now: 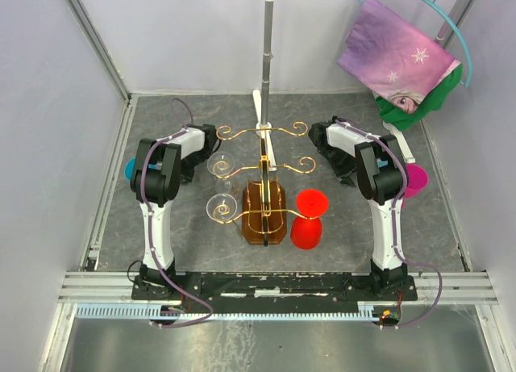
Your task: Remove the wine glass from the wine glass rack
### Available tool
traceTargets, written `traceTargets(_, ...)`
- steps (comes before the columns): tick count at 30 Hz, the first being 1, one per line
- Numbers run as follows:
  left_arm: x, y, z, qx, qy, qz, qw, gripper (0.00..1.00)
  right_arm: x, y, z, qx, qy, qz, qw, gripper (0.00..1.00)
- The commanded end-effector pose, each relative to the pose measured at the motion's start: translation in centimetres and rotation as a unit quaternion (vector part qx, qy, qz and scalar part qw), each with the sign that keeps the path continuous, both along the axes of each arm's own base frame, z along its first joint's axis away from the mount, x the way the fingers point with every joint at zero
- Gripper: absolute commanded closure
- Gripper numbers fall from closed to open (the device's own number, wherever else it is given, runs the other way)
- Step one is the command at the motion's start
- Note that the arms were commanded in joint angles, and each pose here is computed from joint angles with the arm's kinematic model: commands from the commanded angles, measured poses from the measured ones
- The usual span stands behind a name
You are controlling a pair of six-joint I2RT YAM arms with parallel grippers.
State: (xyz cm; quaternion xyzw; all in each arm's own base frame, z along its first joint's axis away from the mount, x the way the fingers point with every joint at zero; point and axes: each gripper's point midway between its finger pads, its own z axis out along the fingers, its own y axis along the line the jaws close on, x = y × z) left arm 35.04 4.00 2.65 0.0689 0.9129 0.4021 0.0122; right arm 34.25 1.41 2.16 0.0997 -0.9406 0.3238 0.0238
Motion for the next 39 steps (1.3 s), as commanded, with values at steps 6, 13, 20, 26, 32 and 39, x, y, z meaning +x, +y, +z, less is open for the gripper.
traceTargets(6, 0.8, -6.8, -7.4, -0.188, -0.019, 0.024, 0.982, 0.32, 0.9, 2.9, -1.7, 0.071, -0.030, -0.022, 0.997, 0.50)
traceTargets(13, 1.6, -7.1, -7.1, -0.192, -0.022, 0.014, 0.981, 0.31, 0.7, 2.7, -1.6, 0.063, -0.030, -0.022, 0.997, 0.51)
traceTargets(20, 2.9, -8.1, -6.6, -0.216, -0.034, 0.011, 0.976, 0.30, 0.5, 2.8, -1.4, 0.070, -0.029, -0.024, 0.997, 0.51)
traceTargets(26, 2.7, -8.6, -6.9, -0.231, -0.029, 0.015, 0.972, 0.29, 0.2, 3.5, -1.4, 0.094, -0.020, -0.023, 0.995, 0.51)
traceTargets(32, 3.3, -9.7, -6.5, -0.263, -0.040, 0.015, 0.964, 0.26, 0.0, 5.2, -1.3, 0.147, -0.010, -0.024, 0.989, 0.51)
traceTargets(39, 4.5, -10.8, -5.1, -0.291, -0.060, 0.005, 0.955, 0.24, 0.2, 7.3, 0.4, 0.206, -0.008, -0.019, 0.978, 0.52)
